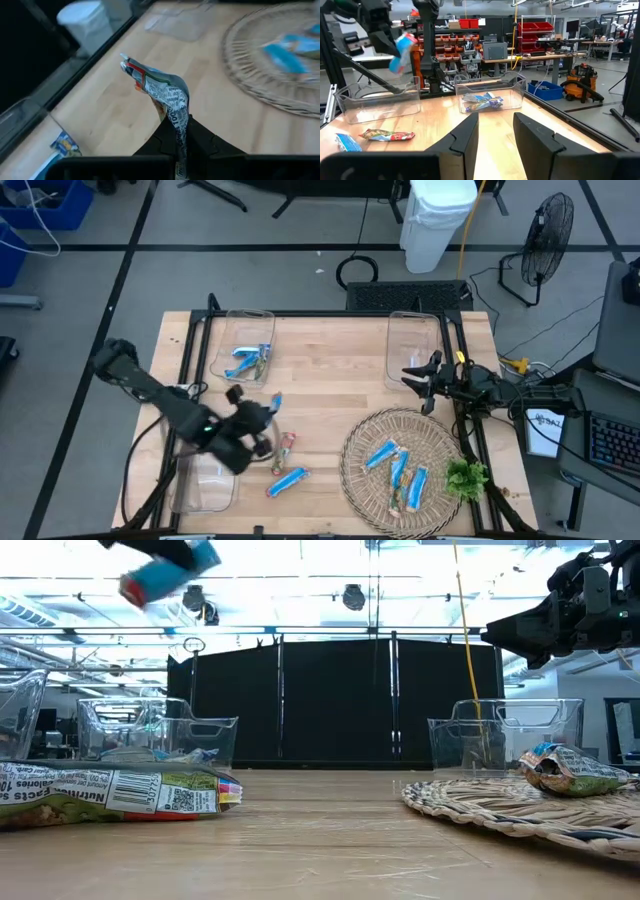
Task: Pick and place Granola Bars by type
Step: Put the orange granola bar into the bottom transparent bin
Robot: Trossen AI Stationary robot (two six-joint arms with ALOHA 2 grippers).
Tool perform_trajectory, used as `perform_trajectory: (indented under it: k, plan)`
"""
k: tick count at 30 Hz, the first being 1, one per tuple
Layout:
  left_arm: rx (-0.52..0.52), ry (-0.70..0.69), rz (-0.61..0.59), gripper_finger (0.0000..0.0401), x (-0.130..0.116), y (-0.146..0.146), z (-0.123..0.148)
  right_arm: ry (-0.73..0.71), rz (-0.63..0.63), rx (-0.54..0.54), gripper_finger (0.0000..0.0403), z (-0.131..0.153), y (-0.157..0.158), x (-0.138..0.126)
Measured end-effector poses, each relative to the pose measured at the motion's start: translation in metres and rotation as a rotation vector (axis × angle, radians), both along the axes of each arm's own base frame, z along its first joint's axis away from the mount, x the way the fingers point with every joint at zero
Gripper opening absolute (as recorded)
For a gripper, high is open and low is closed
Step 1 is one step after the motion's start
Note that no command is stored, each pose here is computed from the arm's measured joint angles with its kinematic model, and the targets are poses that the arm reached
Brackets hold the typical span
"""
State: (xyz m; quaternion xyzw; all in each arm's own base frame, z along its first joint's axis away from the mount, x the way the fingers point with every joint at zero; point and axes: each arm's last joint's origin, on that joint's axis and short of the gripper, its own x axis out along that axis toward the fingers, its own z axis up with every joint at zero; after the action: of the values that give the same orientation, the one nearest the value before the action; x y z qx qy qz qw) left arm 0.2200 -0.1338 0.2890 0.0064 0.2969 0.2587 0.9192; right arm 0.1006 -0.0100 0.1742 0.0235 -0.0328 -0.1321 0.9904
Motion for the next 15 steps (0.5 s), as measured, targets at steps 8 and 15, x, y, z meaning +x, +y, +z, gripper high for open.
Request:
perform_trajectory:
  k: [8, 15]
  plan:
    - [-0.23, -0.036, -0.135, 0.0015, -0.056, -0.017, 0.003, 0.001, -0.001, 0.003, 0.0114, 0.0, 0.0, 0.0]
    - [-0.657, 0.137, 0.041, 0.0015, -0.072, -0.021, -0.002, -0.007, 0.001, 0.025, 0.0114, 0.0, 0.0, 0.0]
